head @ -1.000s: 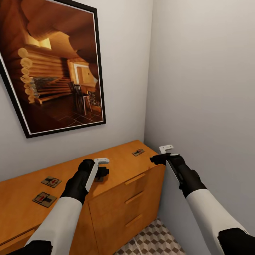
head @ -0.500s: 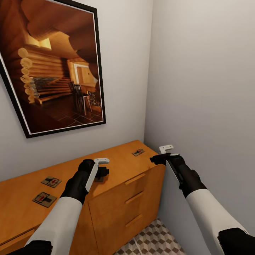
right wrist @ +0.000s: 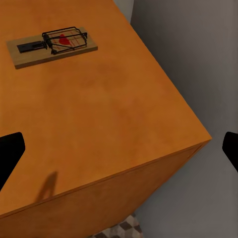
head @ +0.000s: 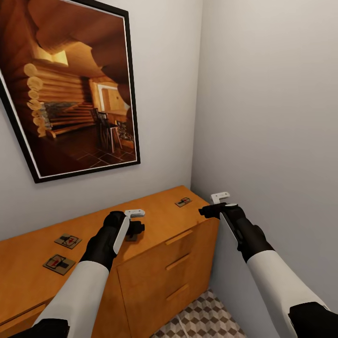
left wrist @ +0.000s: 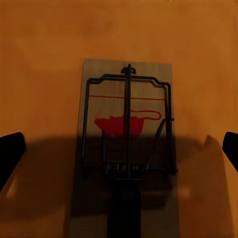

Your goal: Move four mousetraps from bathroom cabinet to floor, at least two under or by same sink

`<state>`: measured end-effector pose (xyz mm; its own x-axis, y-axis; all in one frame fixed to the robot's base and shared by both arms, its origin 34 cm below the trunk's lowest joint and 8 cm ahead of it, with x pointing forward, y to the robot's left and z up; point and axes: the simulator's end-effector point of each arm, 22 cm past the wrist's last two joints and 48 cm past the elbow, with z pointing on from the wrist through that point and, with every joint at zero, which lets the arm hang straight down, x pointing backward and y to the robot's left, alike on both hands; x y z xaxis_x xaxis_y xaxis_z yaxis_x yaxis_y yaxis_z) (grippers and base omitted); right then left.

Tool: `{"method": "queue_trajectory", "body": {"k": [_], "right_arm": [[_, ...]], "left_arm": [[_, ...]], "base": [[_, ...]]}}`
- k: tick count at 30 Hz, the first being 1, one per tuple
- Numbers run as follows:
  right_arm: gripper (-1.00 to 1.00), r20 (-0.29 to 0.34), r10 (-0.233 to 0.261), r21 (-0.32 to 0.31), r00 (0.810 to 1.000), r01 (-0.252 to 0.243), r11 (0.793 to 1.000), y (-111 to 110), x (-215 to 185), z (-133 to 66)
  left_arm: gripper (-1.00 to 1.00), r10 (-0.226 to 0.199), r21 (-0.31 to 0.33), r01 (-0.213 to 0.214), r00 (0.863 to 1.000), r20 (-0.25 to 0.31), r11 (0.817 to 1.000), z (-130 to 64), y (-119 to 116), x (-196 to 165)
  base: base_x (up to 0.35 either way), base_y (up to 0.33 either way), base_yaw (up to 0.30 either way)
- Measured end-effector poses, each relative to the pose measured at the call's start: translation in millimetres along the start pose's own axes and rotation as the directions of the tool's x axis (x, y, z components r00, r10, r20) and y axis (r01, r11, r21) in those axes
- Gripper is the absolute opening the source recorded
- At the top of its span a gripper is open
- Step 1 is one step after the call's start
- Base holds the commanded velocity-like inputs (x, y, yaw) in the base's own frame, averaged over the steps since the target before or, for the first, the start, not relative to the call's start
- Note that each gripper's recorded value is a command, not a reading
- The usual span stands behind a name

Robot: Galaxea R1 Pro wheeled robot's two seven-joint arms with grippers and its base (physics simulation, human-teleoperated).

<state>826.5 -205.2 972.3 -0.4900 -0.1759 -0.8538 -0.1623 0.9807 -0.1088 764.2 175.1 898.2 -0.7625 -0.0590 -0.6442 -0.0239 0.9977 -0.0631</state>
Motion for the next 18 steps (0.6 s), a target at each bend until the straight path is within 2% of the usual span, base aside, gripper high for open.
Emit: {"method": "queue_trajectory", "body": {"k": [17, 18], "right_arm": [[1.00, 0.000, 0.000, 0.000, 1.000, 0.000, 1.000, 0.0, 0.0, 0.0], [1.00, 0.000, 0.000, 0.000, 1.000, 0.000, 1.000, 0.0, 0.0, 0.0]], "left_arm": [[1.00, -0.001, 0.001, 0.001, 1.000, 0.001, 1.000, 0.1, -0.1, -0.1], [-1.00, 0.000, 0.000, 0.000, 1.000, 0.001, 1.000, 0.1, -0.2, -0.1]], "base": [[0.000, 0.000, 0.000], [0.000, 0.000, 0.000]]}}
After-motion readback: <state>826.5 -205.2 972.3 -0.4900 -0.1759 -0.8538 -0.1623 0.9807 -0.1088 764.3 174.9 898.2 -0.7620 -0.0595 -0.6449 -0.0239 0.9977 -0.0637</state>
